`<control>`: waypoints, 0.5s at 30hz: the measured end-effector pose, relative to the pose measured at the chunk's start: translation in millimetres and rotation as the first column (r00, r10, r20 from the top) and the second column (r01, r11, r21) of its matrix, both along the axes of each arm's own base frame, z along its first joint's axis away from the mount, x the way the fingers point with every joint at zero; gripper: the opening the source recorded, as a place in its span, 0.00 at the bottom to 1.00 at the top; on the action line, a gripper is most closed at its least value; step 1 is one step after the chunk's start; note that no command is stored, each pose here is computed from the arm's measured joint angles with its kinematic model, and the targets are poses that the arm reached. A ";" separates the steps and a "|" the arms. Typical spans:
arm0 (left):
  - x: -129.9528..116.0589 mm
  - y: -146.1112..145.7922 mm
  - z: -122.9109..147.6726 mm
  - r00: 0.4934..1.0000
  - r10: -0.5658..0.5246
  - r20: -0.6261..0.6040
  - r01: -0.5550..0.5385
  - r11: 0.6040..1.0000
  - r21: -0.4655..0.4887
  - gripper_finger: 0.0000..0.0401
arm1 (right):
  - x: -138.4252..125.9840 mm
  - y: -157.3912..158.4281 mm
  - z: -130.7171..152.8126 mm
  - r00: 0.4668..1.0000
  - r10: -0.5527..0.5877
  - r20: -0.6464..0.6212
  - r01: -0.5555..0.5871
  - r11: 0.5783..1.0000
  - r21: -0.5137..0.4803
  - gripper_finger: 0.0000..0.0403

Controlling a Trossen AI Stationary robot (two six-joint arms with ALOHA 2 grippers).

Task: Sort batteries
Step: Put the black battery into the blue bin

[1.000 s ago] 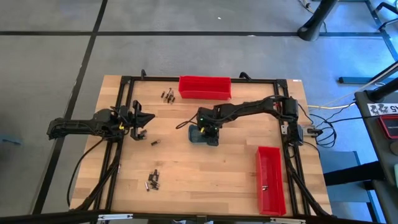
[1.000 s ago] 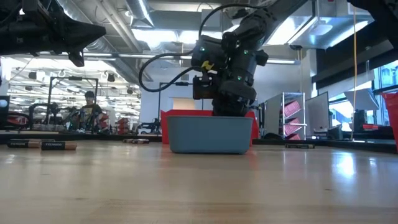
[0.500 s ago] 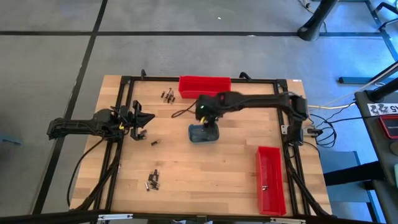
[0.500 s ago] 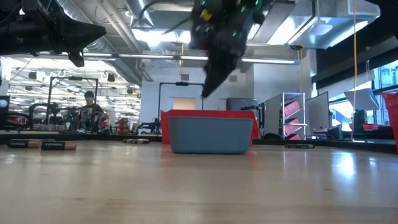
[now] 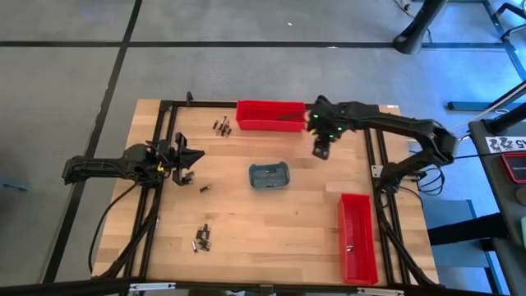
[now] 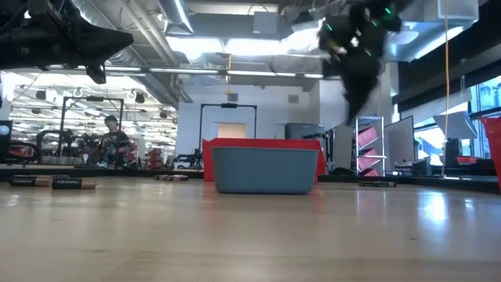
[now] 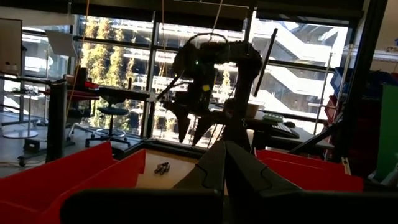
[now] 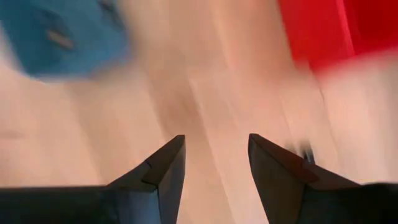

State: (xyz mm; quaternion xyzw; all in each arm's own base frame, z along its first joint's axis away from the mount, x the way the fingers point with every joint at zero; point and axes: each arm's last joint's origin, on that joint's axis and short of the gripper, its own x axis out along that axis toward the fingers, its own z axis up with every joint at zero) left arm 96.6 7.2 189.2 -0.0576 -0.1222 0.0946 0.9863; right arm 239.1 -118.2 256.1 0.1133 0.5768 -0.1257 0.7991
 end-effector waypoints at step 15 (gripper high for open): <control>-0.2 0.4 0.3 1.000 0.023 -0.005 -0.023 0.999 0.039 0.00 | -58.8 -46.5 -87.6 0.981 -0.123 -0.149 0.114 0.991 -0.067 0.44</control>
